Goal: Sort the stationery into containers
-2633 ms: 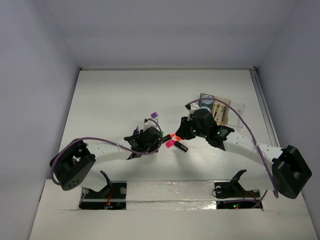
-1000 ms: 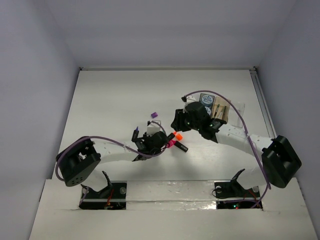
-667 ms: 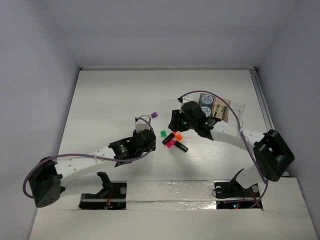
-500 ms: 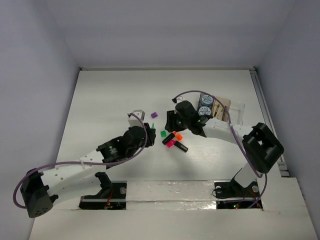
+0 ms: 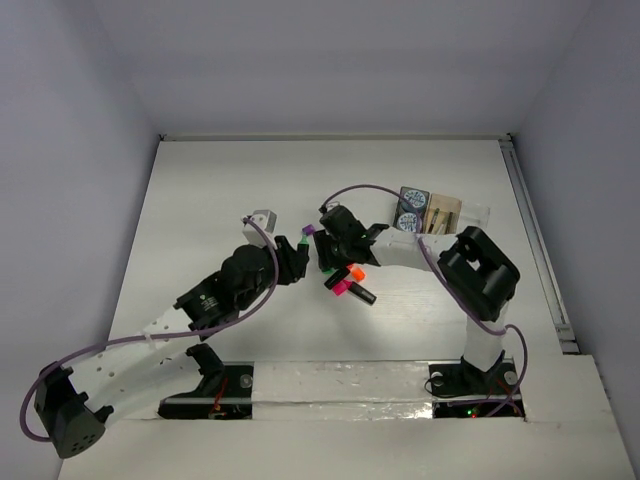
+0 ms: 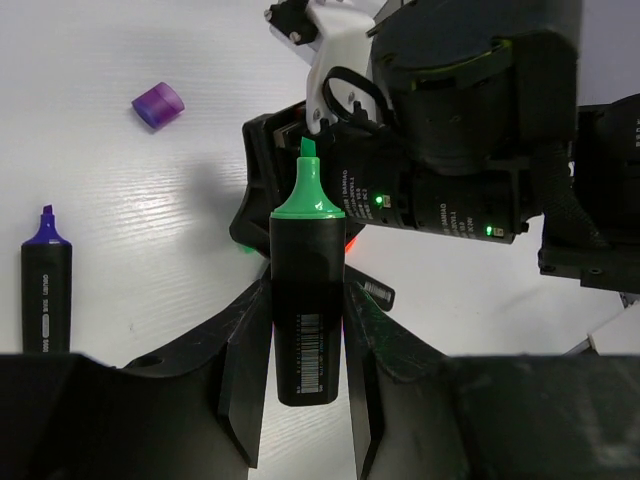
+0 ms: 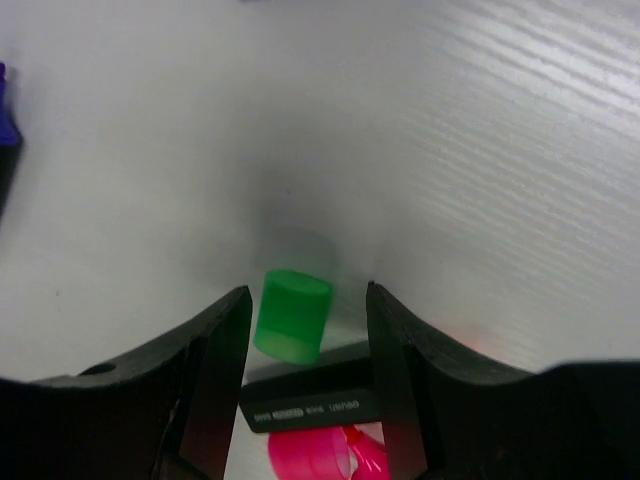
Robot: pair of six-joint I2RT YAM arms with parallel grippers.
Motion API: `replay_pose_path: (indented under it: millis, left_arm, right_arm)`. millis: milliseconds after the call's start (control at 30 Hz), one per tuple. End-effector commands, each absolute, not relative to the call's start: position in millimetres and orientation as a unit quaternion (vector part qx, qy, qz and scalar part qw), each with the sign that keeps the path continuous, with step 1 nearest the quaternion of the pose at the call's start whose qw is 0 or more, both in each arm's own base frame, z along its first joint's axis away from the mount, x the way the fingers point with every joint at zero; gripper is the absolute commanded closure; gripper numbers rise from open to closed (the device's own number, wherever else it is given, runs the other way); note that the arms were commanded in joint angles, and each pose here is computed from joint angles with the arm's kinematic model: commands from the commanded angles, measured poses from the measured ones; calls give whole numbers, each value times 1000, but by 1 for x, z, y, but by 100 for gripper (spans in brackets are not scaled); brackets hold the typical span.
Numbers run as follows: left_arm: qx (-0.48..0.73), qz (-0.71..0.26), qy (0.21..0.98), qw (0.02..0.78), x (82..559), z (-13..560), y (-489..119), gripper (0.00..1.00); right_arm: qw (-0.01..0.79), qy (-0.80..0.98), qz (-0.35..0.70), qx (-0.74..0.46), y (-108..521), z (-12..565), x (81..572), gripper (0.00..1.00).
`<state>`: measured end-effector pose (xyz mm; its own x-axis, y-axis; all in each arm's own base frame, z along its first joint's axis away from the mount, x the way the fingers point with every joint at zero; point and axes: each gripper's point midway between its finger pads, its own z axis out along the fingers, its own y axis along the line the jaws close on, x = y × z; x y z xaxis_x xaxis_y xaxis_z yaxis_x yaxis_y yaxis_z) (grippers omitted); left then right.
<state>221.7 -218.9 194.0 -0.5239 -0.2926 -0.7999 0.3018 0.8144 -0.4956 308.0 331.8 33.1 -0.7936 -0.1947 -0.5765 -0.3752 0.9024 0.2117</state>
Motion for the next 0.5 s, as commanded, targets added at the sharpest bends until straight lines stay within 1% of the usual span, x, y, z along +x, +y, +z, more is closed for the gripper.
replay_pose_path:
  millis: [0, 133, 300, 467]
  left_arm:
    - [15, -315, 805, 502, 223, 202, -220, 100]
    - [14, -314, 803, 506, 225, 203, -217, 100]
    - [10, -303, 805, 510, 226, 200, -211, 100]
    - [1, -289, 807, 515, 227, 198, -203, 100]
  right_arm:
    - [295, 932, 131, -166, 340, 40, 310, 44]
    - [288, 935, 115, -173, 344, 31, 305, 46]
    - [284, 939, 79, -178, 343, 23, 301, 51]
    - [291, 938, 66, -174, 343, 29, 302, 51]
